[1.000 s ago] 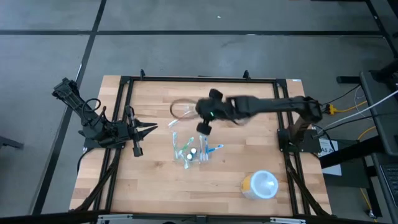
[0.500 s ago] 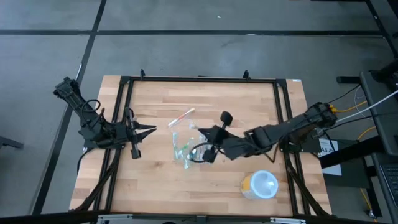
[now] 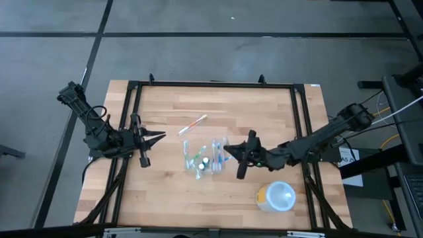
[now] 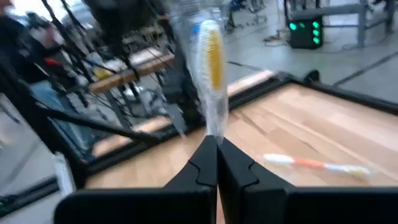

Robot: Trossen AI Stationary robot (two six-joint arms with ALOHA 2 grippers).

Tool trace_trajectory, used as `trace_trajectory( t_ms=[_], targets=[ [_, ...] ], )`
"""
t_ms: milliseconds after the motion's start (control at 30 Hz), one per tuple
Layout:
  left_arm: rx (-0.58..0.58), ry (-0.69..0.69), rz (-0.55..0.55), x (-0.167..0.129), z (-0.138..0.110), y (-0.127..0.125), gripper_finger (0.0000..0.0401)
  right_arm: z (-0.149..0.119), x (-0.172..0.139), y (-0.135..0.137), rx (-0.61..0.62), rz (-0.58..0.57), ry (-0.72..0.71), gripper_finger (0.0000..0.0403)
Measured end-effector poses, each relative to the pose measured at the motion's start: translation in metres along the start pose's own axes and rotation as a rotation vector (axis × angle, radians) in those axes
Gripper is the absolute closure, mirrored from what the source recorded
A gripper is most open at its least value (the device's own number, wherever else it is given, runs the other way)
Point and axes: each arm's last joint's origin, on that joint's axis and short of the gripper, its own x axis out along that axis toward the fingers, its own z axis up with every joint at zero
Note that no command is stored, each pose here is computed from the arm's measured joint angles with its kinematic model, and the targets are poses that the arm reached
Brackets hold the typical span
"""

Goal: Pick & Place toothbrushing station
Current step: Put the orange toothbrush into the transparent organizer

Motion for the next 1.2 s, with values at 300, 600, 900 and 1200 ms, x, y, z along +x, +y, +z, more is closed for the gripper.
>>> trace_trajectory(
  t_ms=[300,600,900,1200],
  targets=[
    [0.008,-0.002,0.005,0.000,0.000,0.000,0.0372,-0.035,0.016,0.001,0.053,0.012,0.048,0.0403],
    [0.012,-0.002,0.005,0.000,0.000,0.000,0.0372,-0.064,0.028,0.000,0.098,-0.010,0.111,0.0403],
    [0.011,-0.002,0.004,0.000,0.000,0.000,0.0372,-0.098,0.034,-0.006,0.091,-0.053,0.229,0.0403],
    [0.010,-0.002,0.005,0.000,0.001,0.000,0.0372,-0.076,0.021,0.004,0.000,-0.068,0.115,0.0403]
  ],
)
